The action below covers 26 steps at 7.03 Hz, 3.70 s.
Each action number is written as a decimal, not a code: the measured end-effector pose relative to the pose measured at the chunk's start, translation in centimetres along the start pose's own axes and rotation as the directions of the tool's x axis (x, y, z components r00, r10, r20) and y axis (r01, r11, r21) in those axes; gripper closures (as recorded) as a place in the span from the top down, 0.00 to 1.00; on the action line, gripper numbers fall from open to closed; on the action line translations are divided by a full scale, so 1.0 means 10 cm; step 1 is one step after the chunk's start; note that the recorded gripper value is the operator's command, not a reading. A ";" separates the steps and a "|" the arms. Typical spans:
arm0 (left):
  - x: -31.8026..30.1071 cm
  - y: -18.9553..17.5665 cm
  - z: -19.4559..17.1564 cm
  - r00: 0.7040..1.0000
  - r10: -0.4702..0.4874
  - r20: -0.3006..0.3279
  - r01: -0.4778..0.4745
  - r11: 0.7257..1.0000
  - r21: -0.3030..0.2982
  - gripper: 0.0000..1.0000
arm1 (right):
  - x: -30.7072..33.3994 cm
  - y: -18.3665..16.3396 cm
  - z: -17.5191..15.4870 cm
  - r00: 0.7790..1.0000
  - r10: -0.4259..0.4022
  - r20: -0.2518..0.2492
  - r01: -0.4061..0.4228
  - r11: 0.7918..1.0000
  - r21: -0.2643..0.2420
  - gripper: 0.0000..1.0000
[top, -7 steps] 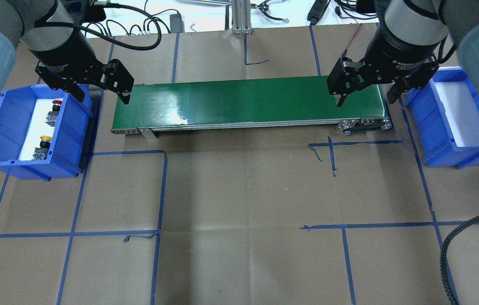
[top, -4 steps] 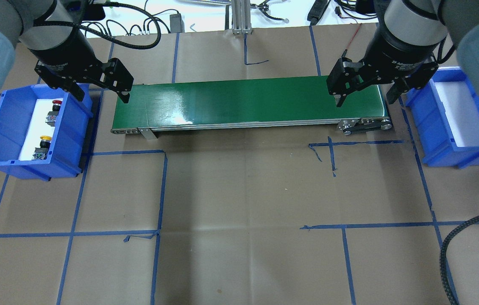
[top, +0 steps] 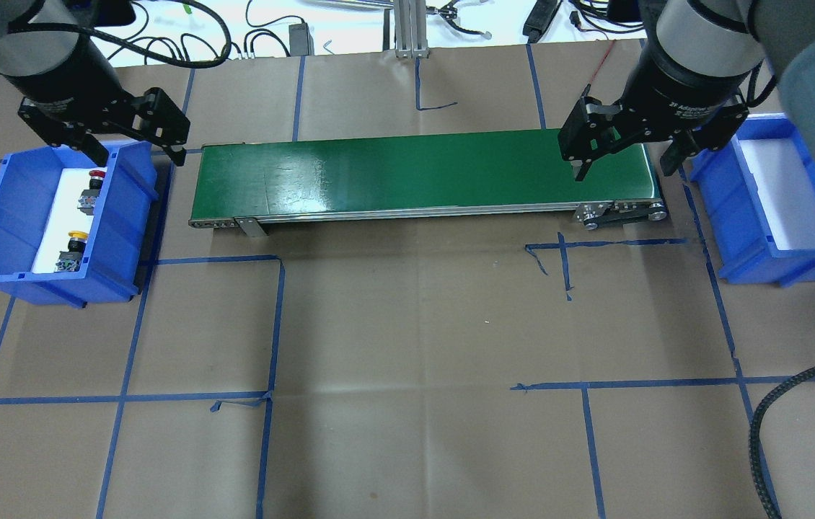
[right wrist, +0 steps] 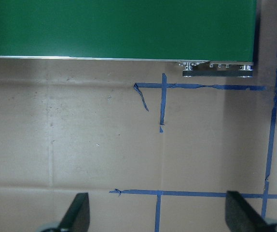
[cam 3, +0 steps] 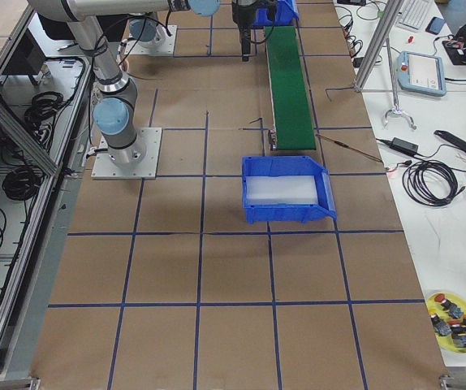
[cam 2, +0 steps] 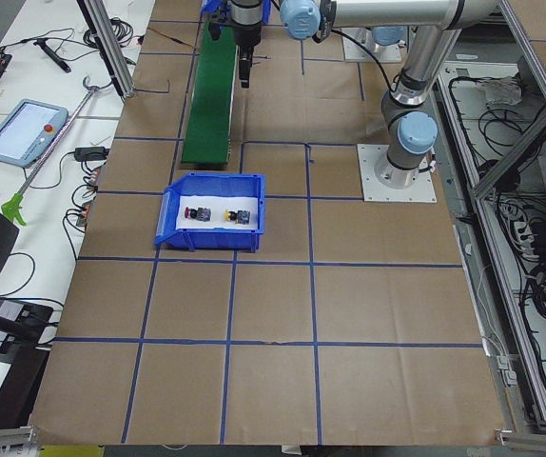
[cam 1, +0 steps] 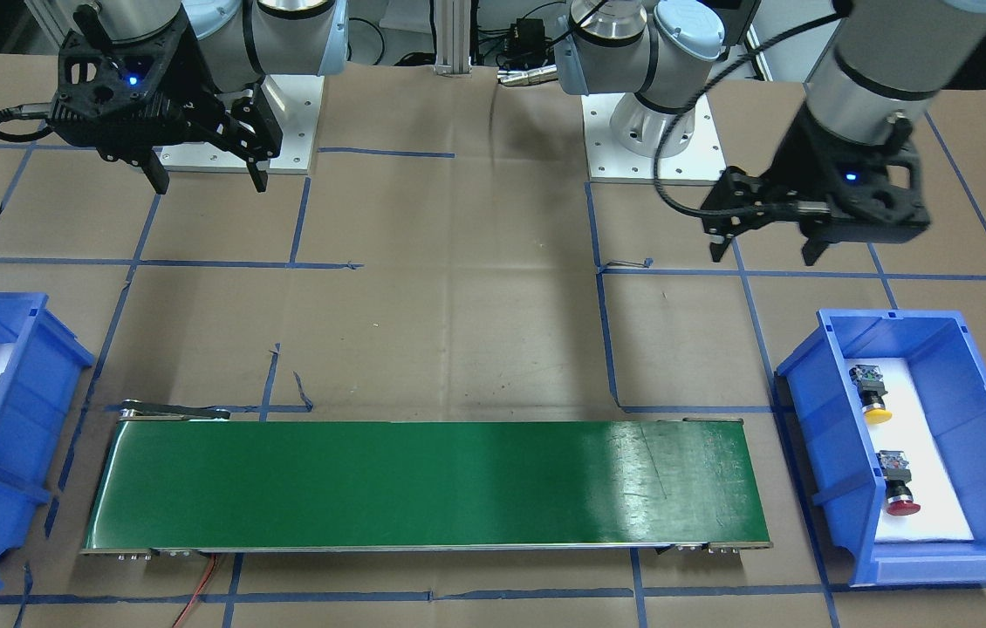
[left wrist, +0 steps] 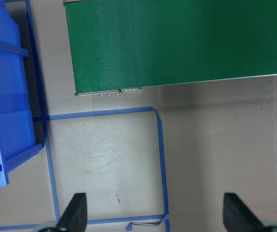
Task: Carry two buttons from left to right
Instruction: 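Move the left gripper over the blue bin near the left arm, then lower the left gripper into the bin and grasp the yellow button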
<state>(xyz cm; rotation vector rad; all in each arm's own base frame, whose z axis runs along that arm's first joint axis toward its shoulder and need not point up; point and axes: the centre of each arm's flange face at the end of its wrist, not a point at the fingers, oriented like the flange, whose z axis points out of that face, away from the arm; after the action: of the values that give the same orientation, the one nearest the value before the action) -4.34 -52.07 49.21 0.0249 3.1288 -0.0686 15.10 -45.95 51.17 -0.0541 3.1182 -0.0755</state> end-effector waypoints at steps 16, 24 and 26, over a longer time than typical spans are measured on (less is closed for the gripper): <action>-2.60 -0.07 1.61 0.998 0.064 0.002 -0.064 0.998 -0.016 0.99 | -0.01 0.01 0.01 1.000 0.001 -0.002 -0.001 1.000 -0.002 1.00; -2.55 0.00 2.73 0.998 0.070 -0.006 -0.070 0.997 -0.025 0.99 | -0.02 0.00 0.01 1.000 0.002 0.002 -0.002 1.000 -0.001 1.00; -2.56 0.01 2.83 0.997 0.069 -0.013 -0.070 0.997 -0.036 0.98 | -0.02 0.01 0.01 1.000 0.002 0.004 -0.002 1.000 -0.002 1.00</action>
<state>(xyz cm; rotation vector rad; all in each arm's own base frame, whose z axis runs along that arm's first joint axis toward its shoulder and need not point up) 21.54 -53.65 21.23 0.1343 3.1371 -0.0101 15.30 -45.89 51.09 -0.0506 3.1141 -0.0727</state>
